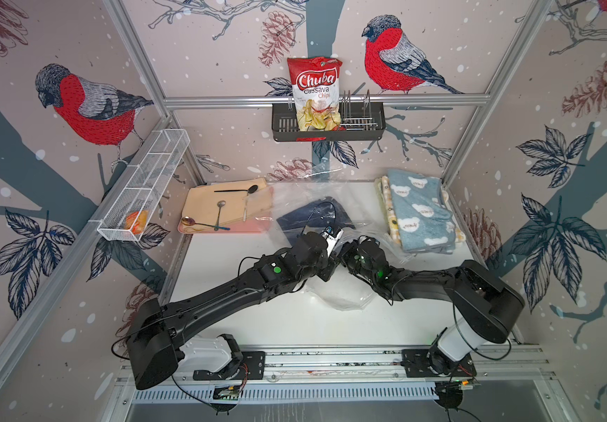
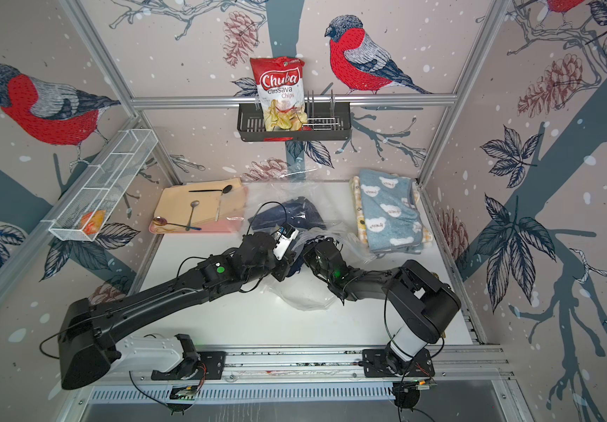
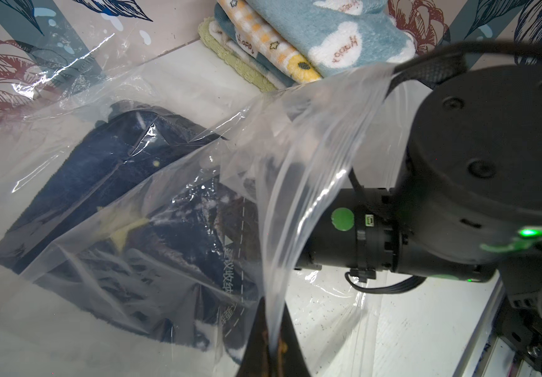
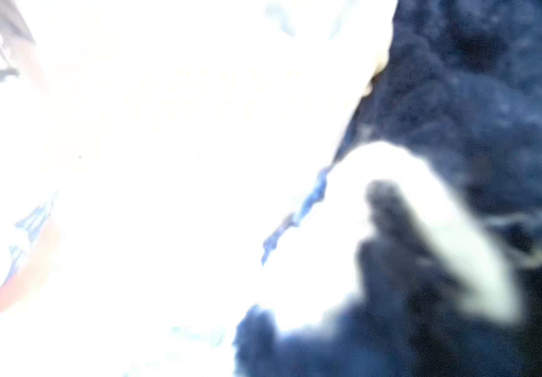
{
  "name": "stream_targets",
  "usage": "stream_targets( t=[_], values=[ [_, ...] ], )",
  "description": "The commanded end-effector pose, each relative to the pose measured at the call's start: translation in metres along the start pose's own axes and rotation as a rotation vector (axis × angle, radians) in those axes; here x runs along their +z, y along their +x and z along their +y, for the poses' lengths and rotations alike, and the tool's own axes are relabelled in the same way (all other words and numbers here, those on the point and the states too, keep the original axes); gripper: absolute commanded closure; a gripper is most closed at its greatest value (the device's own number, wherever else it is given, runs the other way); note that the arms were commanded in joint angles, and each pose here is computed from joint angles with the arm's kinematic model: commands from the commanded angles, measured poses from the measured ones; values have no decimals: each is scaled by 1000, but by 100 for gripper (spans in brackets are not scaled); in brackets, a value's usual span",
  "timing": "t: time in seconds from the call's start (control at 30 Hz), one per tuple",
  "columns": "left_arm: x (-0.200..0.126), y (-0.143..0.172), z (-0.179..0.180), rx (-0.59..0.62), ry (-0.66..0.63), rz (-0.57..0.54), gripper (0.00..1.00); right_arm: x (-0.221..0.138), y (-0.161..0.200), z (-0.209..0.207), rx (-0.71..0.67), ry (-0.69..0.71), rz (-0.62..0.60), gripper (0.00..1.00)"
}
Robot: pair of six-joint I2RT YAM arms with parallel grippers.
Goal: Take the blanket out of the vacuum bag
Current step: Take out the blanket from the vacuum bag.
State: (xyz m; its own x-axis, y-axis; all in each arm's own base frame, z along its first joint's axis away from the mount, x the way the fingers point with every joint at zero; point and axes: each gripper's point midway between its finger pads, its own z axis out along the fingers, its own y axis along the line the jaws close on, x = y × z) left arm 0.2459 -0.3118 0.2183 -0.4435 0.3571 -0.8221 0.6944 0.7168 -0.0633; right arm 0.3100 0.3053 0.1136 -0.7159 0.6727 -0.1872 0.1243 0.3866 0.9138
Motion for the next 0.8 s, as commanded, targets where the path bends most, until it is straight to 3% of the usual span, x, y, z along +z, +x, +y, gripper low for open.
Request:
stream_targets(
  t=[0.0, 0.23, 0.57, 0.77],
  values=[
    [-5, -14, 1, -4, -2, -56, 100, -12, 13, -3, -25, 4, 57, 100],
    [-6, -17, 1, -11, -5, -67, 100, -51, 25, 9, -55, -18, 56, 100],
    [-9, -20, 5, -23, -24, -80, 100, -145, -5, 39, -121, -38, -102, 100],
    [-13, -23, 6, -25, -32, -94, 100, -200, -37, 99, -216, -113, -214, 100]
  ],
)
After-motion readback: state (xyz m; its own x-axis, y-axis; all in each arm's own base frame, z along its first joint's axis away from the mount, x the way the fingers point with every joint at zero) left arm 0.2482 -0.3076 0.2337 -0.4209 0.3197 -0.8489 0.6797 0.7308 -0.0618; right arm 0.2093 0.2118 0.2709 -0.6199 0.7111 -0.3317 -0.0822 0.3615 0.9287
